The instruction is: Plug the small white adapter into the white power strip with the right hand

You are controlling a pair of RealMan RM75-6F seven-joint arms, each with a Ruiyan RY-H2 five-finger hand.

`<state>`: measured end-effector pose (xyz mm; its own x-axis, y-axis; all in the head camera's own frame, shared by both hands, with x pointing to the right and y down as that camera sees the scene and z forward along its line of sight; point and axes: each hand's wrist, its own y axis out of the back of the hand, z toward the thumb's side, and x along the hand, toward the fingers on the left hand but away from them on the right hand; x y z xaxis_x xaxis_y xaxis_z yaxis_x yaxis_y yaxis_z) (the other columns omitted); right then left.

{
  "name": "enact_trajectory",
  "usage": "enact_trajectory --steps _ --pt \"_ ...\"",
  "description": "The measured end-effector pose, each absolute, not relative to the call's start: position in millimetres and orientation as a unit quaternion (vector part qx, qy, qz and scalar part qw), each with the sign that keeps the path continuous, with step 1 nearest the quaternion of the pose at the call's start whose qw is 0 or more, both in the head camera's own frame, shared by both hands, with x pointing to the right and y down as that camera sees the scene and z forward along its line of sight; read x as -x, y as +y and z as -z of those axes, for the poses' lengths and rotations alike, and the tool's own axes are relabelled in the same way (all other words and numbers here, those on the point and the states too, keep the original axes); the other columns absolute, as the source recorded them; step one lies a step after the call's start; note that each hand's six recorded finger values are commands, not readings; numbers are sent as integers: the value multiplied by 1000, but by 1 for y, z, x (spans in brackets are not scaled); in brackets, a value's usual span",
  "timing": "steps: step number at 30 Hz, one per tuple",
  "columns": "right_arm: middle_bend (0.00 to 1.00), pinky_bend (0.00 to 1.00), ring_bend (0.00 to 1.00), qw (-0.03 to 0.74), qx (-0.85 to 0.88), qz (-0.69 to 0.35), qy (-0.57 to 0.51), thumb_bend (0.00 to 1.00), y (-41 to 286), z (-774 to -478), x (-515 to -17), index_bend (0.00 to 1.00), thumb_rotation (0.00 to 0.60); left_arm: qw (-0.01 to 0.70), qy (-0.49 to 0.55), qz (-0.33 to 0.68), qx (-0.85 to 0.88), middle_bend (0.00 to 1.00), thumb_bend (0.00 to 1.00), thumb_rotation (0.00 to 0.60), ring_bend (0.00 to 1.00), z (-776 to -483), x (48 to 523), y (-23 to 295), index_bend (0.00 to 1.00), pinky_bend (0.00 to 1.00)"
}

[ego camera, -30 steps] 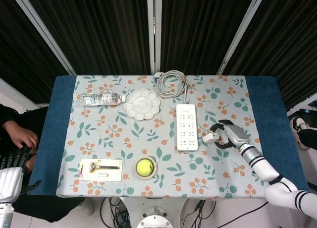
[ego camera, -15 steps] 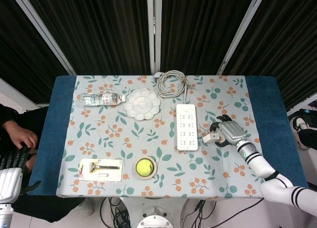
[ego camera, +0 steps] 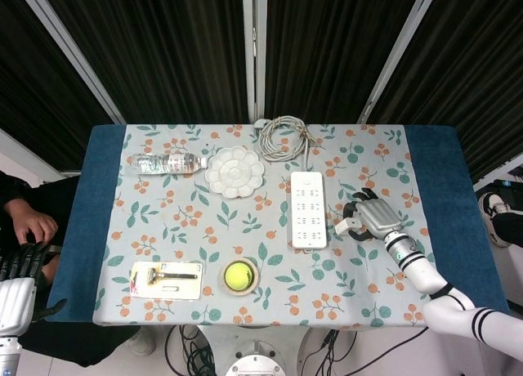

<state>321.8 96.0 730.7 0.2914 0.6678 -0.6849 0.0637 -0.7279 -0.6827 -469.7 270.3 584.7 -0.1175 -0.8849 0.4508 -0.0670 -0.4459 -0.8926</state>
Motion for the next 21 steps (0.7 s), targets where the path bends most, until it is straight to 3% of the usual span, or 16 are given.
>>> enact_trajectory --steps 8,21 --pt "556 0 297 289 750 -538 -255 327 92 -723 -323 645 600 327 411 624 578 0 84 600 0 -585 470 271 64 0" --pt "623 0 379 397 703 -551 -212 351 42 -677 -302 718 600 337 413 614 582 0 84 600 0 -581 465 270 64 0"
